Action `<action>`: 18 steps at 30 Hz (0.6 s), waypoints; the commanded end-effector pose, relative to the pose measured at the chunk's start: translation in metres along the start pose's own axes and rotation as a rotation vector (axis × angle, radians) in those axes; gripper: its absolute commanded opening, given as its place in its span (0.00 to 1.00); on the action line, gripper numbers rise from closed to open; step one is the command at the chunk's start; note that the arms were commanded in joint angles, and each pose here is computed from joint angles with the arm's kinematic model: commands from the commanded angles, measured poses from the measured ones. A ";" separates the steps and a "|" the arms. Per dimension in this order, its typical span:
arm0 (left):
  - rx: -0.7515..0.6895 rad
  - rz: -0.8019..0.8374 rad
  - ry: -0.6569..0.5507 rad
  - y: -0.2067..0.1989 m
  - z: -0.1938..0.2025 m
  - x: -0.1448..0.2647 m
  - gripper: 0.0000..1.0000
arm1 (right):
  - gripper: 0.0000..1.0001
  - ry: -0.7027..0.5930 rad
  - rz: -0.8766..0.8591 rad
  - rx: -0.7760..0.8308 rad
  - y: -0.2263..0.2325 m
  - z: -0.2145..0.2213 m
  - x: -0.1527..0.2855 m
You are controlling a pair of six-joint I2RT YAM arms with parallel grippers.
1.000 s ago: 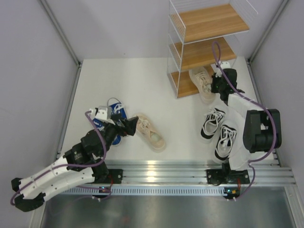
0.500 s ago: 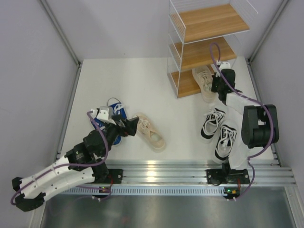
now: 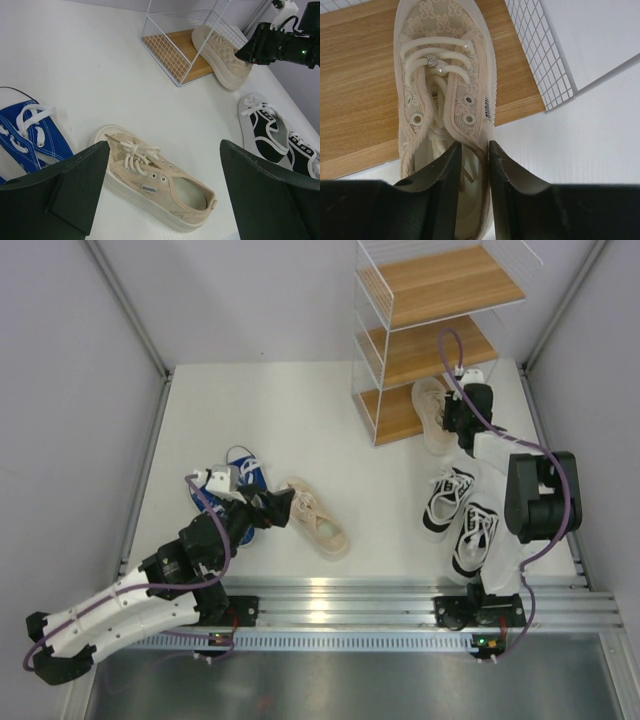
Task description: Place and organize the shoes onto the shoe shelf
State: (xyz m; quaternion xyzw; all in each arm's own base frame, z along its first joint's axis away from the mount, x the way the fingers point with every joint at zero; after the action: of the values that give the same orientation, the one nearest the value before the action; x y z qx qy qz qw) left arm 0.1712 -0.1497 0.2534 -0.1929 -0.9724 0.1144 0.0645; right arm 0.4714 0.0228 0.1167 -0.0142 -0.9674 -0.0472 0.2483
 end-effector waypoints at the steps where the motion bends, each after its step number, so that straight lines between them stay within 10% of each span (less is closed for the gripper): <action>1: 0.028 0.016 0.004 -0.004 0.006 -0.004 0.97 | 0.29 -0.189 -0.046 -0.014 0.008 -0.059 0.000; 18: 0.188 0.081 0.072 -0.021 0.036 -0.008 0.98 | 0.73 -0.199 -0.179 0.236 0.003 -0.071 0.083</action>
State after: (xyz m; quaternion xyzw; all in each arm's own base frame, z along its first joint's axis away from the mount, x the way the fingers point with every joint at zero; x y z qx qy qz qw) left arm 0.1652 -0.1701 0.2138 -0.2153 -0.9554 0.1604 0.1231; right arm 0.4488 0.0116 0.1795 0.0328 -0.9807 -0.0070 0.1924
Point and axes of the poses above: each gripper's point midway between its finger pads, its own x axis back along the fingers, its own y axis along the line the jaws close on, z = x × y, the point moved 3 cm from there along x, back along the fingers, and after that the axes turned 7 degrees about -x, right-handed, at the moved point
